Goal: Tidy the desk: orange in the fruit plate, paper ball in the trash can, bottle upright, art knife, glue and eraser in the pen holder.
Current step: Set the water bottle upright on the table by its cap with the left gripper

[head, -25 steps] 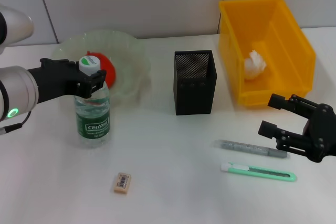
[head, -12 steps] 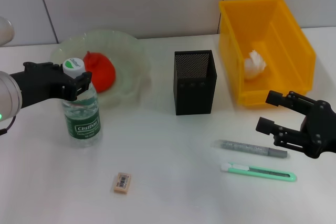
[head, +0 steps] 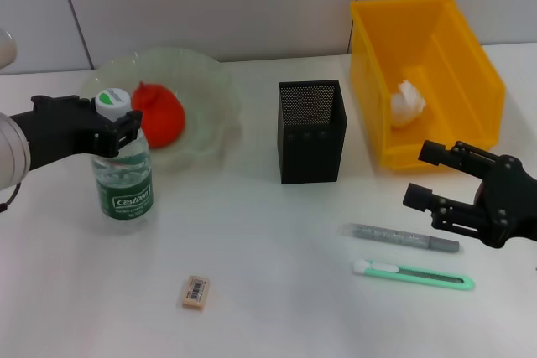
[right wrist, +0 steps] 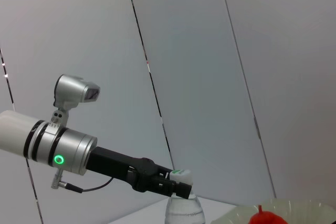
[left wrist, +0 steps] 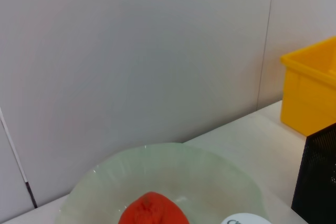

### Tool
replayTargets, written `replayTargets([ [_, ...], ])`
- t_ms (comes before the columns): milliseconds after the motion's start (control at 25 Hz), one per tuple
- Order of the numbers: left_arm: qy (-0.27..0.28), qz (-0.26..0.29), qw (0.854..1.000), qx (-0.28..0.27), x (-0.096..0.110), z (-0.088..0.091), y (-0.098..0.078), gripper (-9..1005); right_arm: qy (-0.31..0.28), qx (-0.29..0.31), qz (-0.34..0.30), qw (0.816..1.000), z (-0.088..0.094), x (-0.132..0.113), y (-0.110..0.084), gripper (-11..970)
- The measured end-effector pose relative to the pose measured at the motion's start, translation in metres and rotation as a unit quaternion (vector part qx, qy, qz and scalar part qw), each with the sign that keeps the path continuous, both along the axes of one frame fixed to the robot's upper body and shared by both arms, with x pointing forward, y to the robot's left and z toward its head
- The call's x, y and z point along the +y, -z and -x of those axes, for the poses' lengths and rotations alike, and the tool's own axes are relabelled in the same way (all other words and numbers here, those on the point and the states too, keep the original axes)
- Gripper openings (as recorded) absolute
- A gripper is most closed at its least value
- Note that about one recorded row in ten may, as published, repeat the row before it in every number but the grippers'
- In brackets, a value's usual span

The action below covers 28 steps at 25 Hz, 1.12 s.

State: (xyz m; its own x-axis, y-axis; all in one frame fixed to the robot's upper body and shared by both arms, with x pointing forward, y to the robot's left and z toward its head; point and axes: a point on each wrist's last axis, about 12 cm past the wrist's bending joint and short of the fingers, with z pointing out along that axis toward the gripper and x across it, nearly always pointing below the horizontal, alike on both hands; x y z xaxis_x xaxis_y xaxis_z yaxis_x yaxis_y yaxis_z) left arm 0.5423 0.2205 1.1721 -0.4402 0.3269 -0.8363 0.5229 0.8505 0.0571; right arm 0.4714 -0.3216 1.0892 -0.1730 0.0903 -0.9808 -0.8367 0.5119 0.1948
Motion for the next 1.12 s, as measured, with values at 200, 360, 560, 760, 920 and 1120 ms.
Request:
replayTargets([
  [200, 0.0, 0.001, 1.0, -0.003, -0.0003, -0.0002, -0.0012, 547, -0.001, -0.001, 0.0, 1.0, -0.0011, 0.0006, -0.0004, 784],
  [360, 0.0, 0.002, 1.0, -0.005, -0.0005, -0.0004, -0.0016, 552, -0.002, -0.002, 0.0, 1.0, -0.0022, 0.0009, -0.001, 784],
  [560, -0.001, 0.001, 1.0, -0.001, 0.0002, -0.0004, 0.0004, 557, -0.003, -0.002, 0.0, 1.0, -0.0034, 0.0016, -0.0013, 784],
  [760, -0.003, 0.001, 1.0, 0.001, 0.0015, 0.0004, 0.0019, 563, -0.002, -0.001, 0.0, 1.0, -0.004, 0.0017, -0.0011, 783],
  [920, -0.003, 0.001, 1.0, 0.002, 0.0021, 0.0005, 0.0027, 568, 0.0, -0.001, 0.001, 1.0, -0.0045, 0.0016, -0.0007, 783],
  [1120, -0.004, 0.001, 1.0, 0.002, 0.0023, 0.0004, 0.0032, 574, -0.001, 0.0, 0.002, 1.0, -0.0045, 0.0021, -0.0005, 783],
])
